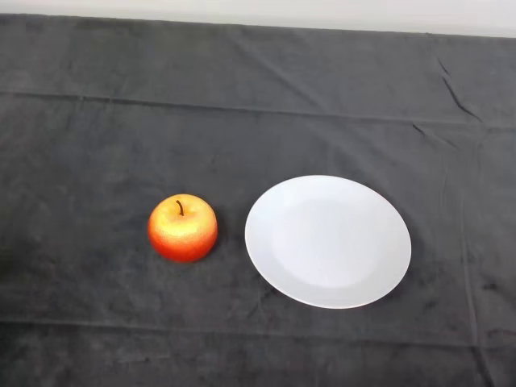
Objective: Move the apple to the plate
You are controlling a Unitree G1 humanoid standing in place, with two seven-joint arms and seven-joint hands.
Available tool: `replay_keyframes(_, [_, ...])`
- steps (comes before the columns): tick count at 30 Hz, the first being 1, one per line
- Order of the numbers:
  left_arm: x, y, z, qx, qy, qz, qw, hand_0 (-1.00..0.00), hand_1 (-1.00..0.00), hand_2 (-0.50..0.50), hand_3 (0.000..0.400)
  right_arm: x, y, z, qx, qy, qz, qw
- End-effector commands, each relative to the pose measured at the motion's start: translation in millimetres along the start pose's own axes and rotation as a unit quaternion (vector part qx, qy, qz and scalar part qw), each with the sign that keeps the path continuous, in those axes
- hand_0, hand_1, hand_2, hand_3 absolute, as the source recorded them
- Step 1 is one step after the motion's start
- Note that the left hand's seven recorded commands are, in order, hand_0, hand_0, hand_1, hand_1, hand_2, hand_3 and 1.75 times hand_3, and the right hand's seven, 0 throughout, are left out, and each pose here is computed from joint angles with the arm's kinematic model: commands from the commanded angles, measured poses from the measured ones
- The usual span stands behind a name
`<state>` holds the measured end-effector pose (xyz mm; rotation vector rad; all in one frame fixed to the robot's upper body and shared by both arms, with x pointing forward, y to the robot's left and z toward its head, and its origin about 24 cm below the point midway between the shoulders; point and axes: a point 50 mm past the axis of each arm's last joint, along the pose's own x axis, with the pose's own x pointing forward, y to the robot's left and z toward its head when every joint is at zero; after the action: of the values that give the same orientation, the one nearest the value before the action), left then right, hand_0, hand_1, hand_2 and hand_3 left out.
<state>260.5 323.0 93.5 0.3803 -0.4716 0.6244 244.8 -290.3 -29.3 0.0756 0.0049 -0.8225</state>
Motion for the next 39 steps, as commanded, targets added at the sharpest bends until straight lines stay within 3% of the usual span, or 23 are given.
replay_keyframes(1, [-3.1,-2,4.9,0.007,-0.006,-0.010,1.000,0.00,0.00,0.00,0.000,-43.7,-7.8,-49.4,-0.0268,0.134,-0.0007,0.9906])
replay_keyframes(9, [-1.8,-33,31.2,-0.005,-0.027,-0.048,0.998,0.00,0.00,0.00,0.000,-43.5,-7.9,-49.5,-0.0269,0.134,-0.0006,0.9906])
replay_keyframes(17, [-12.0,-64,45.5,-0.016,-0.029,-0.099,0.995,0.00,0.00,0.00,0.000,-43.3,-7.9,-49.5,-0.0271,0.134,-0.0005,0.9906])
replay_keyframes(39, [-31.1,-125,51.9,-0.008,-0.022,-0.256,0.967,0.00,0.00,0.00,0.000,-43.0,-8.0,-49.6,-0.0274,0.134,-0.0003,0.9906])
